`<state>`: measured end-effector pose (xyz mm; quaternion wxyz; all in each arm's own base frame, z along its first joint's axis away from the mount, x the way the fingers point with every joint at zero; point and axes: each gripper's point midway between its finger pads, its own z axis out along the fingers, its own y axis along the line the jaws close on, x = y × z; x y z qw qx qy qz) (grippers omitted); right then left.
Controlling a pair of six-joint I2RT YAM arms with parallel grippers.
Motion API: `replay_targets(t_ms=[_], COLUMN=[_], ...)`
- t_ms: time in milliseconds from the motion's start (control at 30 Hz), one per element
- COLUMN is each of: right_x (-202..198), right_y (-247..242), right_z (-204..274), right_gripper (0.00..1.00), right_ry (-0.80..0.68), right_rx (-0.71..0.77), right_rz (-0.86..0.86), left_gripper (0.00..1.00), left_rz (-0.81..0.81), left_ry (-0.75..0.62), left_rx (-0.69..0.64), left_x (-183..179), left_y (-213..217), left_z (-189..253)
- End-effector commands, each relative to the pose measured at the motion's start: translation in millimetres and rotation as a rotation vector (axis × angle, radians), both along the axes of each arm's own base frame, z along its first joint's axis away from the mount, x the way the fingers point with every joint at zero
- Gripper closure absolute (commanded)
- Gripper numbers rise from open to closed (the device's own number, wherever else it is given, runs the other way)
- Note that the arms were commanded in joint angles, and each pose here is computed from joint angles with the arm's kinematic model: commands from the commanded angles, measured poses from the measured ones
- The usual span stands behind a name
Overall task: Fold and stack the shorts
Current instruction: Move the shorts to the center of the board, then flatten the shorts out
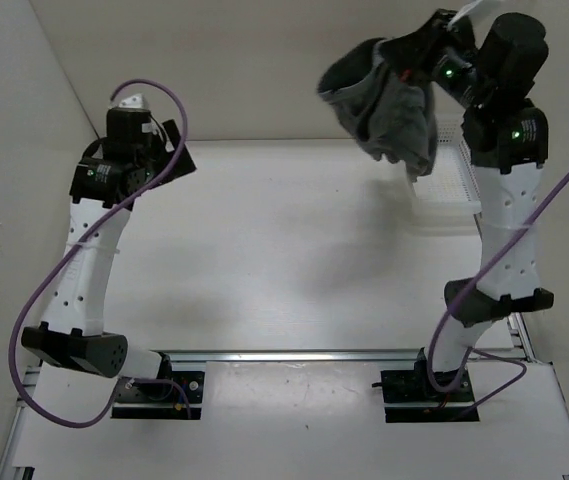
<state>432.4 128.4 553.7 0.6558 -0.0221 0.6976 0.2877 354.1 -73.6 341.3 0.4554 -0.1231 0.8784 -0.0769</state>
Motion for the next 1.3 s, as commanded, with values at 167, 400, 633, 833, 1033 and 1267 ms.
replay_targets(t_ms=[167, 400, 633, 833, 1033, 1267], right_x=[-69.3, -86.0, -116.4, -189.6, -241.5, -239.5], right_y=[195.3, 175.9, 135.4, 185.3, 250.1, 288.5], right_z=[-124.0, -275.3, -341.9, -373.3, -403.9, -446.7], right_gripper=[0.94, 0.27, 0.84, 0.36, 0.05, 0.02], right_ry=[0.235, 0.628, 0.802, 0.878, 0.842, 0.778], right_rx=[-0.152, -0.235, -0.270, -0.362, -0.537, -0.651], right_rz=[0.463, 0.397, 0.286, 0.448, 0.539, 0.541], left_gripper=[0.01, 0.01, 0.80, 0.37, 0.00, 0.00], left_rz=[0.286, 0.267, -0.005, 0.029, 0.184, 0.172], left_ry=[0.091, 0.137, 0.288, 0.632, 0.721, 0.710], left_rx=[-0.101, -0.107, -0.270, -0.374, -0.560, -0.503], left_x=[-7.3, -22.0, -39.9, -102.1, -125.4, -95.7], left_y=[81.5, 94.8, 22.1, -18.3, -16.4, -6.6], left_z=[-1.1, -19.9, -88.1, -203.0, -257.3, -268.5])
